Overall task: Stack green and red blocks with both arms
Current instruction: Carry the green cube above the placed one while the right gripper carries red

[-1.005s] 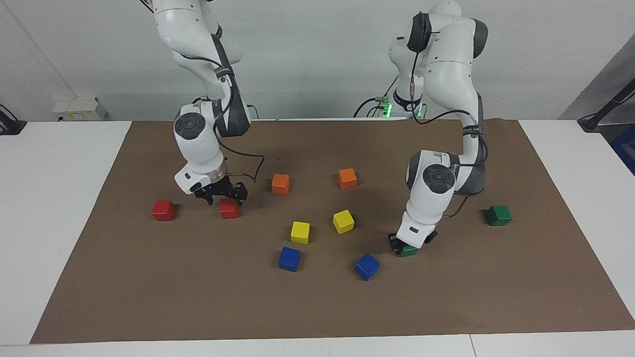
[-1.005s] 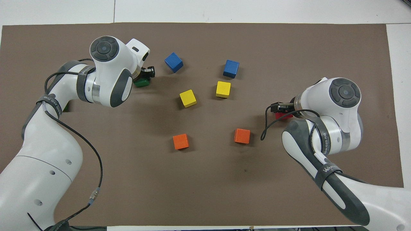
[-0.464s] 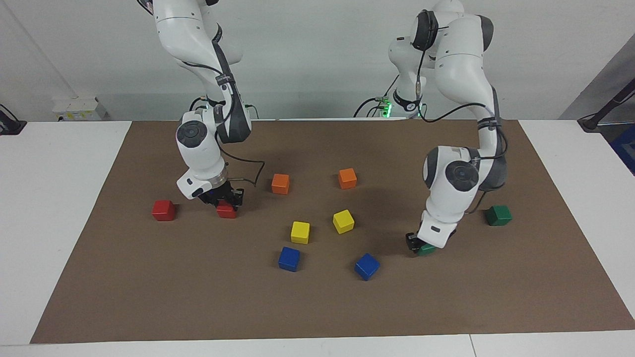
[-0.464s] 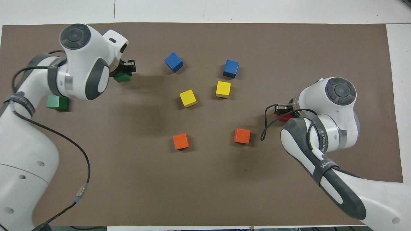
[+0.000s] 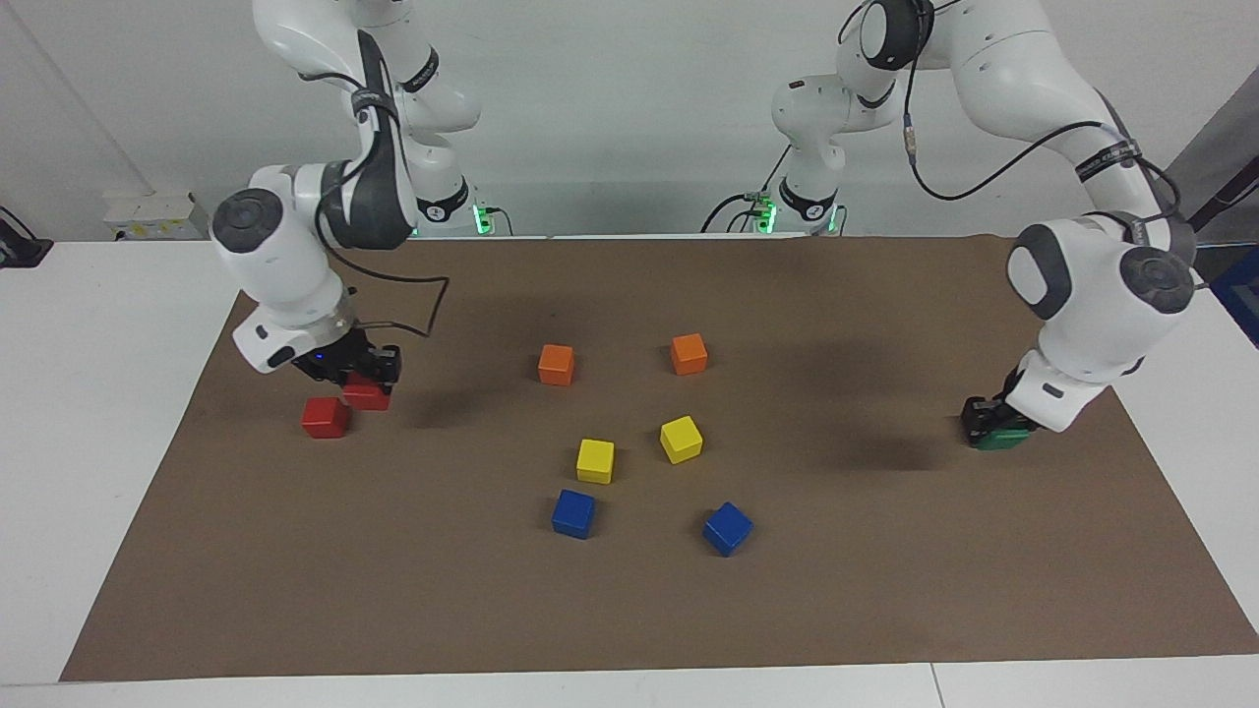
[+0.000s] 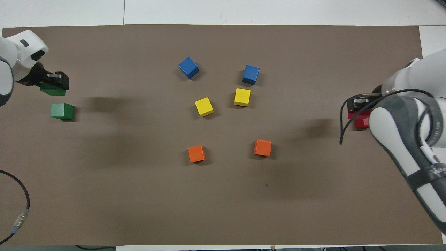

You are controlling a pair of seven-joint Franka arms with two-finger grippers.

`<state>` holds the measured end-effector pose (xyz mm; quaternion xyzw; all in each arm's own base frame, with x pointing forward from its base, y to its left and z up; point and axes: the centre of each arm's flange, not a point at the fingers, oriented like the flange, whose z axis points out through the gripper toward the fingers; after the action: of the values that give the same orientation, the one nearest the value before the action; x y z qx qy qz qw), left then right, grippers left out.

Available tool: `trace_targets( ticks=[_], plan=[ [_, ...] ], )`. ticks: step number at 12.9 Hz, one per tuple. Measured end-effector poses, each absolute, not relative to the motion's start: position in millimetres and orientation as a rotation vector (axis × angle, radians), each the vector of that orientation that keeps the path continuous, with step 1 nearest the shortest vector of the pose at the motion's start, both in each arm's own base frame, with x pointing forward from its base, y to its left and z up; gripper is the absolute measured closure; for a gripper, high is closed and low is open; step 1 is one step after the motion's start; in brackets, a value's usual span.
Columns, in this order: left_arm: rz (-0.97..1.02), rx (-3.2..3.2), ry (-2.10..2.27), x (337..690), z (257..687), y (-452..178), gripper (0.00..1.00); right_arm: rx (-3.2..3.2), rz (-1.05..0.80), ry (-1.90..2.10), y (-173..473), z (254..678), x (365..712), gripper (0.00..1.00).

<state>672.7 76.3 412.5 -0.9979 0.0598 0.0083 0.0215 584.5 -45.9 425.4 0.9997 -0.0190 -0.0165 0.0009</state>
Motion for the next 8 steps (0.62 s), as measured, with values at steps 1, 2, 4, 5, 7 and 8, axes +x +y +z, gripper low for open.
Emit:
trace_targets(
  ticks=[1, 2, 4, 5, 7, 8],
  plan=[
    [0.045, -3.095, 0.215, 668.8, 406.0, 89.4, 0.45, 3.14, -0.047, -0.032, -66.2, 425.3, 583.2, 0.45],
    [0.063, -3.096, 0.246, 665.0, 396.6, 95.3, 0.45, 3.141, -0.04, -0.006, -80.2, 423.9, 582.5, 0.45],
    [0.076, -3.108, 0.31, 657.5, 373.8, 101.6, 0.45, 3.14, -0.024, 0.03, -91.9, 418.8, 583.9, 0.45],
    [0.081, -3.119, 0.338, 654.0, 365.8, 106.1, 0.45, 3.14, -0.018, 0.036, -92.5, 415.2, 584.8, 0.45],
    [0.078, -3.126, 0.361, 651.4, 360.7, 111.4, 0.45, 3.138, 0.001, 0.04, -91.4, 406.9, 585.3, 0.45],
    [0.071, -3.125, 0.365, 651.1, 359.4, 112.1, 0.45, 3.138, 0.004, 0.04, -91.2, 402.7, 584.4, 0.45]
  ],
)
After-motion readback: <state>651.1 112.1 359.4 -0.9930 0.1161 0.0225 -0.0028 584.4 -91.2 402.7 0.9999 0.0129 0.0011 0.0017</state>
